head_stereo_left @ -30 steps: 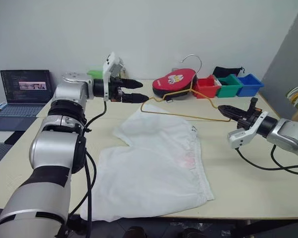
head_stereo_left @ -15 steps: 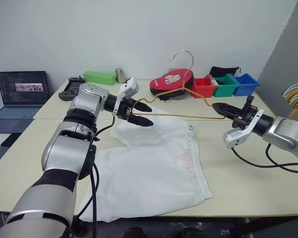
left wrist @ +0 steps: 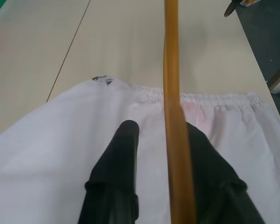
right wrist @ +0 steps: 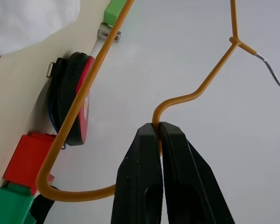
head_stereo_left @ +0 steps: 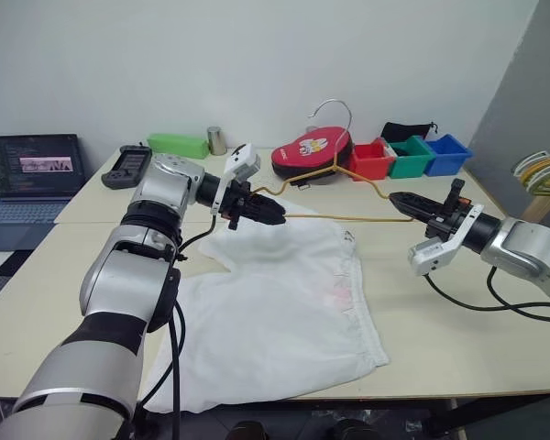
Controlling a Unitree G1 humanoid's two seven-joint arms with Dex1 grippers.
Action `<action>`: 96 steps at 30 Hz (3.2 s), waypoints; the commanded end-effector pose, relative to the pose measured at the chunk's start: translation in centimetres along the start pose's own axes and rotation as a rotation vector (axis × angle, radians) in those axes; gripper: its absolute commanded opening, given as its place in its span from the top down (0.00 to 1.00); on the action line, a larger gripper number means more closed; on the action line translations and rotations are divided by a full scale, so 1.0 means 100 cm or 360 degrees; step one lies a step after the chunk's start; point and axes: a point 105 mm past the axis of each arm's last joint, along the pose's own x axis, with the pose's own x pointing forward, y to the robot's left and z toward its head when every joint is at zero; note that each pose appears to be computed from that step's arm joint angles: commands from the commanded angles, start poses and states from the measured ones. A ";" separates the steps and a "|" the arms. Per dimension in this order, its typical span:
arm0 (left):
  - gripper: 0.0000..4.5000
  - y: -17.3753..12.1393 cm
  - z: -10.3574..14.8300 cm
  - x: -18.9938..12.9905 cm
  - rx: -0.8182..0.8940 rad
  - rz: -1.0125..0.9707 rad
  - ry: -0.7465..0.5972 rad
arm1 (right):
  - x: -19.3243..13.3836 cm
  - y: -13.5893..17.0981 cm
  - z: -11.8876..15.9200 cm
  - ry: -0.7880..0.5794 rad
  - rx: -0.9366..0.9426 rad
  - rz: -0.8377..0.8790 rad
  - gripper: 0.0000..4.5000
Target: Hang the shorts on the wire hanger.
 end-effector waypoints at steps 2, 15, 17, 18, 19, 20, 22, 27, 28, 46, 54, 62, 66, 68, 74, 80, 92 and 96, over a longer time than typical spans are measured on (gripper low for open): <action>0.97 -0.002 0.011 0.000 0.0073 -0.0014 -0.0038 | 0.000 -0.015 -0.006 0.0021 -0.0015 -0.0072 1.00; 0.99 0.009 0.015 0.006 0.0263 0.0170 -0.0049 | -0.002 -0.003 -0.009 0.0063 0.0252 0.0029 1.00; 0.99 0.010 0.016 0.009 0.0316 0.0201 -0.0072 | -0.004 -0.001 -0.007 0.0067 0.0438 0.0080 0.86; 0.99 0.010 0.015 0.010 0.0340 0.0213 -0.0071 | -0.004 -0.001 -0.005 0.0051 0.0511 0.0106 0.81; 0.99 0.010 0.012 0.012 0.0368 0.0234 -0.0072 | -0.006 0.000 -0.004 0.0051 0.0621 0.0162 0.74; 0.99 0.010 0.010 0.013 0.0385 0.0248 -0.0073 | -0.008 0.001 -0.003 0.0049 0.0693 0.0203 0.69; 0.99 0.011 0.005 0.016 0.0459 0.0310 -0.0062 | -0.012 0.001 -0.002 0.0062 0.0986 0.0296 0.59; 0.99 0.008 -0.005 0.023 0.0910 0.0442 0.0088 | -0.019 -0.015 -0.013 0.0165 0.1724 0.0280 0.31; 0.99 0.005 -0.006 0.024 0.0990 0.0446 0.0097 | -0.022 -0.015 -0.016 0.0186 0.1785 0.0311 0.27; 0.99 -0.030 0.016 0.044 0.1787 0.0442 -0.0024 | -0.020 0.020 -0.026 0.0385 0.1935 0.0638 0.00; 0.99 -0.030 0.020 0.045 0.1828 0.0463 -0.0042 | -0.027 0.031 -0.019 0.0371 0.1804 0.0764 0.18; 0.99 -0.030 0.025 0.048 0.1859 0.0467 -0.0047 | -0.031 0.036 -0.022 0.0400 0.1653 0.0780 0.64; 0.99 -0.029 0.025 0.049 0.1862 0.0470 -0.0049 | -0.031 0.035 -0.024 0.0406 0.1640 0.0766 0.84; 0.99 -0.029 0.026 0.049 0.1866 0.0472 -0.0049 | -0.032 0.036 -0.024 0.0409 0.1614 0.0783 0.95; 0.99 -0.027 0.029 0.050 0.1868 0.0489 -0.0056 | -0.034 0.040 -0.025 0.0419 0.1569 0.0792 0.99; 0.84 -0.025 0.034 0.047 0.1793 0.0524 -0.0112 | -0.032 0.040 -0.021 0.0394 0.1572 0.0787 1.00; 0.24 -0.034 0.039 0.018 0.1667 0.0469 -0.0243 | -0.039 0.053 -0.017 0.0379 0.1772 0.0827 1.00; 0.06 -0.032 0.036 0.004 0.1545 0.0502 -0.0253 | -0.062 0.080 -0.031 0.0534 0.1989 0.0907 1.00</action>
